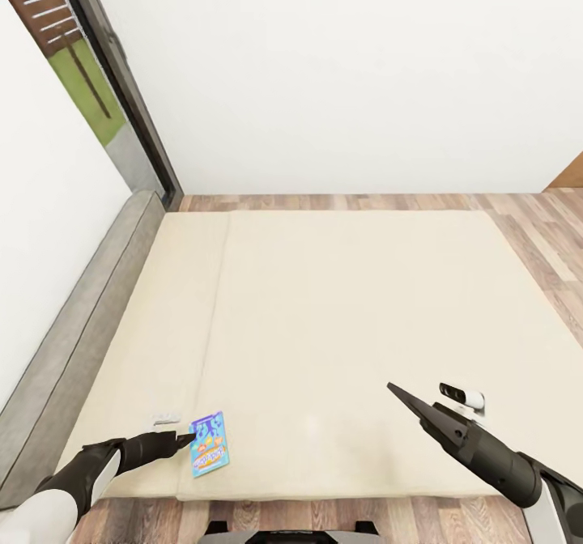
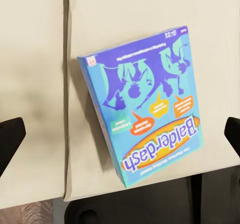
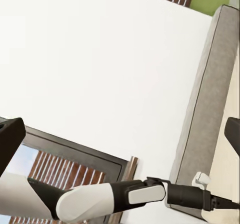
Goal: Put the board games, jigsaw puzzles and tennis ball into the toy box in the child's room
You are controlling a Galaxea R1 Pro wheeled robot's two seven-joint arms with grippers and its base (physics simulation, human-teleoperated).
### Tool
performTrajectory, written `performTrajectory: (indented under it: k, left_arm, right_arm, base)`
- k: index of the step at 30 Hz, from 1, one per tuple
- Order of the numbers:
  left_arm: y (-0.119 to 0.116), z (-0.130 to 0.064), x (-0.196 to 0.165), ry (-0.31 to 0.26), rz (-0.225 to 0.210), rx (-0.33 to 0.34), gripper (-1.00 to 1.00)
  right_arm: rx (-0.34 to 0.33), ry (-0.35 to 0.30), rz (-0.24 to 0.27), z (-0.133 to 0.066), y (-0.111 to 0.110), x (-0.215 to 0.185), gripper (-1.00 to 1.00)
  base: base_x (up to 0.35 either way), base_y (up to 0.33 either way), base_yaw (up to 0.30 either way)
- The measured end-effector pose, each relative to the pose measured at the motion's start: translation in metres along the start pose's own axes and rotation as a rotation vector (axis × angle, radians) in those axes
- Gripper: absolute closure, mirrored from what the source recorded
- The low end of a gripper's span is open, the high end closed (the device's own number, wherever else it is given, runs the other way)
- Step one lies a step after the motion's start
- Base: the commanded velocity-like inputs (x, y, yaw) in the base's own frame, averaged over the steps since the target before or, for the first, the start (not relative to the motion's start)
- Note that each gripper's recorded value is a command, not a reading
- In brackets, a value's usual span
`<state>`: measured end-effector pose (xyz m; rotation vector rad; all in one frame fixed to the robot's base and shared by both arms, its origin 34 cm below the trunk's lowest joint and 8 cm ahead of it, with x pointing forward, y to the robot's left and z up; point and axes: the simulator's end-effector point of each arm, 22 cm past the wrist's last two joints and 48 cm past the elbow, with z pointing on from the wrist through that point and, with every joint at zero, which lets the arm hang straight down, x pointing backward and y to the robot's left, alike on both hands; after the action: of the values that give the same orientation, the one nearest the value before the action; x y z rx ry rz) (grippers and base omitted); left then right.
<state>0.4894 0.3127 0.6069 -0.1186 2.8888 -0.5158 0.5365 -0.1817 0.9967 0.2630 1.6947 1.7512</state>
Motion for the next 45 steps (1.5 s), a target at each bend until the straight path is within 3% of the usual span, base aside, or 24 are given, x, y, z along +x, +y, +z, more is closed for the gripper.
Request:
performTrajectory:
  k: [9,33,39,45]
  left_arm:
    - [0.000,0.001,0.000,0.000,0.001,0.000,-1.00]
    - [0.000,0.001,0.000,-0.001,0.001,0.000,-1.00]
    - [0.000,0.001,0.000,-0.001,0.001,0.000,-1.00]
    - [-0.002,0.002,0.000,-0.001,0.001,0.003,-1.00]
  right_arm:
    - [0.072,-0.006,-0.048,-0.002,-0.016,-0.002,-1.00]
    - [0.082,-0.010,-0.059,-0.002,-0.019,-0.002,-1.00]
    - [0.095,0.002,-0.051,0.004,-0.023,0.004,-1.00]
    - [0.121,0.095,0.013,0.022,-0.032,0.032,-1.00]
  base:
    - [0.000,0.000,0.003]
    - [0.000,0.000,0.000]
    - [0.000,0.000,0.000]
    - [0.000,0.000,0.000]
